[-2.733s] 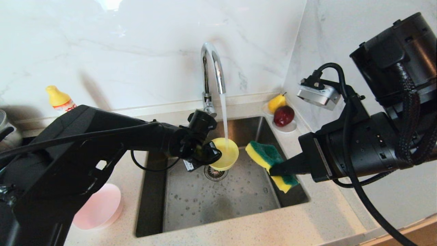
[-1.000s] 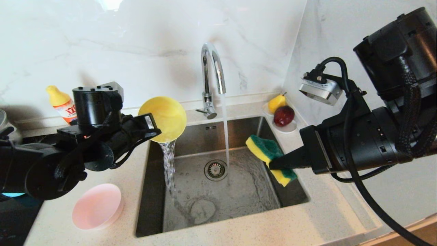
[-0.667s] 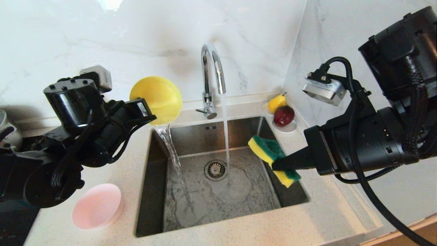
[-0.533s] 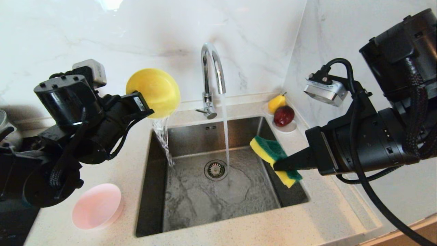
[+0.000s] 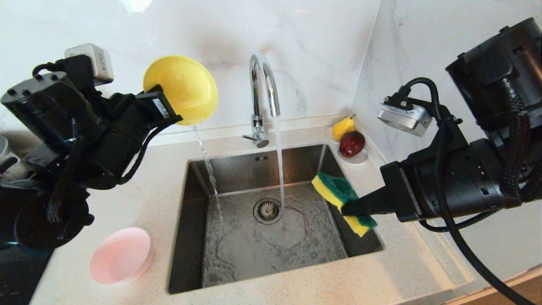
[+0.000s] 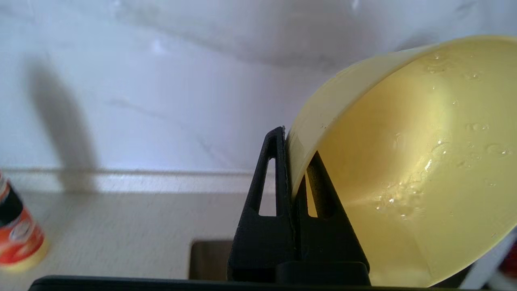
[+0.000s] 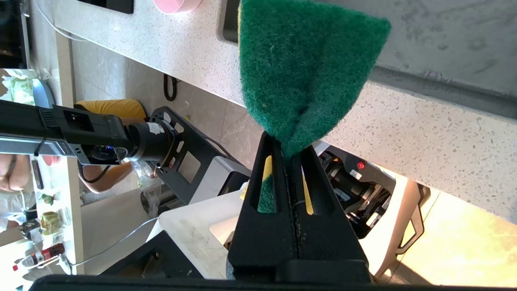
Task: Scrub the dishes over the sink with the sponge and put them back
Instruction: Rinse the bowl
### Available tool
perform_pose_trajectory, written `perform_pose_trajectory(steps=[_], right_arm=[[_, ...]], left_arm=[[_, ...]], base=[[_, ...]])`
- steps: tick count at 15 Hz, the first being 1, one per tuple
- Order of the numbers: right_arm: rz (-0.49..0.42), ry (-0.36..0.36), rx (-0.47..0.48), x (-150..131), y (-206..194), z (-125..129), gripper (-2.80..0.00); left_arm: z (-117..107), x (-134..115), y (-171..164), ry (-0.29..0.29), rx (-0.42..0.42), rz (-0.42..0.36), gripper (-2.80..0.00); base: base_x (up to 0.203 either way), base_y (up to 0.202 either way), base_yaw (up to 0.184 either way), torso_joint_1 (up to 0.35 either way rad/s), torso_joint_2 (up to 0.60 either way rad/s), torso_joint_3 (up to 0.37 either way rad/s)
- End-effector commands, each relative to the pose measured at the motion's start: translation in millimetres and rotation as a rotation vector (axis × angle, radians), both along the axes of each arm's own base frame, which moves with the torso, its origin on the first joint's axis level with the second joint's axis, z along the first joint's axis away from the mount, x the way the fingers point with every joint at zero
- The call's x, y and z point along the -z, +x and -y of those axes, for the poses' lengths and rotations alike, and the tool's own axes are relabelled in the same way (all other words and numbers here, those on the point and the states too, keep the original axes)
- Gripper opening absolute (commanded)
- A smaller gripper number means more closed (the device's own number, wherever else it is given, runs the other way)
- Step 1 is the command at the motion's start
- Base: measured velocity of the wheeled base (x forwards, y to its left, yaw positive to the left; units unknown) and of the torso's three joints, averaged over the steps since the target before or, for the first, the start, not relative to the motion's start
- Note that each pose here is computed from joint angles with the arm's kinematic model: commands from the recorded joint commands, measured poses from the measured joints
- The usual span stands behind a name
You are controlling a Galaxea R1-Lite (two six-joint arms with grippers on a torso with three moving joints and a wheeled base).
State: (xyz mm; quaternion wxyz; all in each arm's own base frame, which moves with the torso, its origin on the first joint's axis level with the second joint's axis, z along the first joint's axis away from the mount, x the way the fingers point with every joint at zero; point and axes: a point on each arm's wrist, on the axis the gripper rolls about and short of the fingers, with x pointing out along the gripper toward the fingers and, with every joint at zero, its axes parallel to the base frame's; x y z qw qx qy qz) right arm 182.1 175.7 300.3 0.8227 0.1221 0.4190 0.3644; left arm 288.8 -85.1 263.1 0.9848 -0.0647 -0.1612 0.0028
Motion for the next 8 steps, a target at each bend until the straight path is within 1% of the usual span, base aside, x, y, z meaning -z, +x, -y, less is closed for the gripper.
perform_pose_trajectory(steps=[1,3,4,8], right_arm=[[-0.008,-0.003,0.001,1.2,-0.2,0.4,-2.80],[-0.019,-0.007,-0.005,4.7,0.0,0.0,-2.80],[-0.022,-0.009,-0.005,5.6,0.4,-0.4,-2.80],[-0.033,-0.018,-0.004,9.4,3.4,-3.2,-2.80]], left_arm=[[-2.8,-15.6,-8.9,-0.016,0.008,0.055,-2.80],[-4.9,-25.0,-16.8,-0.018,0.025,0.087,-2.80],[-5.2,-24.5,-18.6,-0.007,0.034,0.087,-2.80],[-6.3,-28.8,-20.0,-0.011,0.033,0.101,-2.80]], base=[[0.000,0.000,0.000,0.000,0.00,0.000],[0.000,0.000,0.000,0.000,0.00,0.000],[0.000,0.000,0.000,0.000,0.00,0.000],[0.000,0.000,0.000,0.000,0.00,0.000]])
